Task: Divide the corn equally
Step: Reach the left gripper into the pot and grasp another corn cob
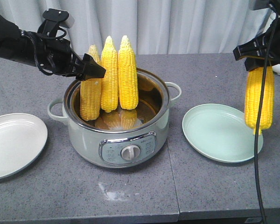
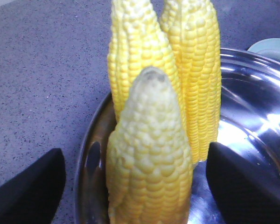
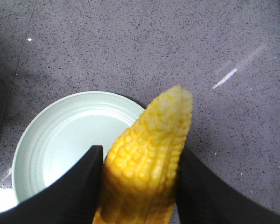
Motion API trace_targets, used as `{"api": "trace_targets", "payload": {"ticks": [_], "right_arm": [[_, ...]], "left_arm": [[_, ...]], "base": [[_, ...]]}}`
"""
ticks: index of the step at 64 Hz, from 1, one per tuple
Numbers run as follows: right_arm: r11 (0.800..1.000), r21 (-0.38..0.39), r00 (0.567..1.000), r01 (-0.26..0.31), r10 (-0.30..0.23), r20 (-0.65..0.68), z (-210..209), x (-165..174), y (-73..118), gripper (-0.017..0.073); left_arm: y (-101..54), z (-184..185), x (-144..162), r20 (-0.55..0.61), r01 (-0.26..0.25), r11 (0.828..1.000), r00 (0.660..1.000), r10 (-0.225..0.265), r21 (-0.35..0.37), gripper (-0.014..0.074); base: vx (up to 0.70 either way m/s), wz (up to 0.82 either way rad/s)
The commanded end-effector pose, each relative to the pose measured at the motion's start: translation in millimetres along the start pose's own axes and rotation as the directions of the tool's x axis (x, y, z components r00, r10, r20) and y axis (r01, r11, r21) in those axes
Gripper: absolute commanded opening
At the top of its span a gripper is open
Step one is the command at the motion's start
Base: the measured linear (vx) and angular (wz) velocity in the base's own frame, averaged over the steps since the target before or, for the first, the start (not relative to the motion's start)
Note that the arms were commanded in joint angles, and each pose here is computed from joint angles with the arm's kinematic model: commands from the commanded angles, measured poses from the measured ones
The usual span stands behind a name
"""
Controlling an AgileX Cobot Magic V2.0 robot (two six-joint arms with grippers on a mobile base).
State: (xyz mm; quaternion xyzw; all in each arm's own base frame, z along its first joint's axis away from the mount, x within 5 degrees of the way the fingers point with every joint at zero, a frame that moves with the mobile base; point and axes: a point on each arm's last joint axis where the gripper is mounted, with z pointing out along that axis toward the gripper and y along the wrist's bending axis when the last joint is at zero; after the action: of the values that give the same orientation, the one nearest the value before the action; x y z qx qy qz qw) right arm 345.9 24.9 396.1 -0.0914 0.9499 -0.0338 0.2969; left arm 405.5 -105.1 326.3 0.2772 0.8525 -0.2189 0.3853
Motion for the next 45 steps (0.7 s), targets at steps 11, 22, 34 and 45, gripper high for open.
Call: {"api": "trace_targets", "payload": {"ticks": [11, 22, 34, 45], "right_arm": [[1.000, 0.024, 0.994, -0.005, 0.003, 0.109, -25.6, -6.4, -4.6, 0.0204], [1.000, 0.024, 0.994, -0.005, 0.003, 0.109, -25.6, -6.4, -4.6, 0.0204], [1.000, 0.024, 0.994, -0.005, 0.003, 0.109, -25.6, -6.4, -4.6, 0.0204], [1.000, 0.024, 0.994, -0.005, 0.003, 0.109, -25.6, -6.4, -4.6, 0.0204]], "left_arm": [[-13.6, -22.1, -21.3, 0.099, -0.013, 1.000, 0.995, 0.012, 0.008, 0.0526], [-13.8, -22.1, -21.1, 0.097, -0.012, 1.000, 0.995, 0.011, 0.011, 0.0418], [-13.6, -22.1, -21.3, 0.099, -0.012, 1.000, 0.995, 0.011, 0.008, 0.0288], [-13.6, -22.1, -21.3, 0.099, -0.011, 1.000, 0.995, 0.010, 0.009, 0.0193]], "base": [[0.00, 0.00], [0.00, 0.00], [0.00, 0.00], [0.00, 0.00]]}}
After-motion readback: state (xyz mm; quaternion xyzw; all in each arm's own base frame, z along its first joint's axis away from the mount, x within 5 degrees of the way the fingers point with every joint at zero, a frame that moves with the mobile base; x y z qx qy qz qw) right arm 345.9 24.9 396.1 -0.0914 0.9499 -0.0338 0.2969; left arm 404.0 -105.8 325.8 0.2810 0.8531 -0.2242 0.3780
